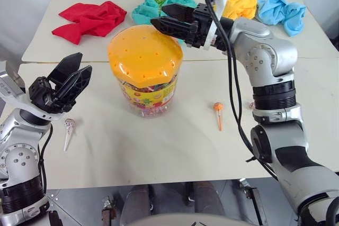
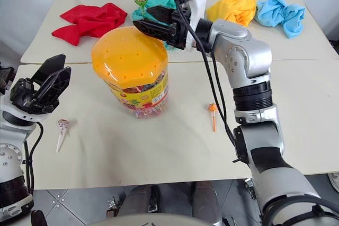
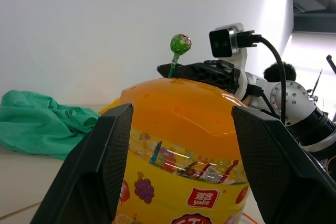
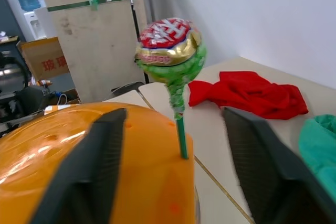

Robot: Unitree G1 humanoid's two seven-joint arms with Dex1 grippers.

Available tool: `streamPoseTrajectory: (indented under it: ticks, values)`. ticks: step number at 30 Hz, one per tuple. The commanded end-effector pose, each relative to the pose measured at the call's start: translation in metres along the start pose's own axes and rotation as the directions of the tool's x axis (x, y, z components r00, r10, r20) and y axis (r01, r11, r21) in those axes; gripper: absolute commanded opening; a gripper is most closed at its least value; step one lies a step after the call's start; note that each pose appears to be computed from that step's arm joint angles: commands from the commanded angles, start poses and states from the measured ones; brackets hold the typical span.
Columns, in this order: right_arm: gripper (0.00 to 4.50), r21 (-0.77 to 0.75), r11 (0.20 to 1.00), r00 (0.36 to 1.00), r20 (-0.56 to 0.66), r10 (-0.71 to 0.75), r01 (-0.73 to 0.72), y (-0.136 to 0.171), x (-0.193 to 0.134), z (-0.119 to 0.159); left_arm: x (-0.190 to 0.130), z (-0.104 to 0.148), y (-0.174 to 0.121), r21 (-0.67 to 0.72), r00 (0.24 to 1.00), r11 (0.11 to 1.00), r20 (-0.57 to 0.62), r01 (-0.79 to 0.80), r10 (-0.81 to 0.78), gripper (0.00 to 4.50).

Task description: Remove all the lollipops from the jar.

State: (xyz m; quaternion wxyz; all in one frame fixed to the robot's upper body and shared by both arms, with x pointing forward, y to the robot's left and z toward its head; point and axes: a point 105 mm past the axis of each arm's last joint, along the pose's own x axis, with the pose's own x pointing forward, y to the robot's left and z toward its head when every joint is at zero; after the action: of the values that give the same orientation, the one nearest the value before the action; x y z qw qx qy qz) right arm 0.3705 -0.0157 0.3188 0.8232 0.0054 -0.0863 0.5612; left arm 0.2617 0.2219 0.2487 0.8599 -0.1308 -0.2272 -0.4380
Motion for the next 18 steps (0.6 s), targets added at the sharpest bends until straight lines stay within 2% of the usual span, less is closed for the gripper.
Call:
streamPoseTrajectory:
  ticks: [1, 5, 7, 11, 14, 16, 18]
  values:
    - [1.36, -0.047, 0.999, 0.999, 0.046, 0.023, -0.021, 0.006, 0.004, 0.019, 0.004, 0.009, -0.006, 0.054, 0.999, 0.998, 0.023, 0.033, -0.034, 3.18]
    - [0.04, -0.061, 0.998, 0.993, 0.111, 0.041, -0.035, 0.006, 0.001, 0.03, 0.005, 0.01, -0.006, 0.065, 0.998, 0.997, 0.03, 0.047, -0.049, 3.18]
    - [0.02, -0.072, 0.997, 0.986, 0.158, 0.042, -0.031, 0.005, -0.002, 0.038, 0.006, 0.011, -0.008, 0.069, 0.998, 0.996, 0.031, 0.058, -0.061, 3.18]
    - [0.02, -0.07, 0.997, 0.947, 0.315, 0.054, -0.034, -0.007, -0.038, 0.073, 0.005, 0.009, -0.017, 0.091, 0.989, 0.985, -0.043, 0.148, -0.144, 3.18]
    - [0.02, -0.108, 0.993, 0.97, 0.244, -0.014, 0.041, -0.023, -0.069, 0.075, 0.002, 0.009, -0.026, 0.096, 0.968, 0.967, -0.119, 0.235, -0.223, 3.18]
    - [0.02, -0.14, 0.986, 0.994, 0.085, -0.075, 0.086, -0.033, -0.093, 0.058, -0.001, 0.005, -0.031, 0.091, 0.945, 0.953, -0.187, 0.29, -0.27, 3.18]
    - [0.02, -0.202, 0.971, 0.973, -0.164, -0.165, 0.13, -0.045, -0.134, 0.028, -0.005, -0.002, -0.038, 0.078, 0.906, 0.933, -0.278, 0.351, -0.318, 3.18]
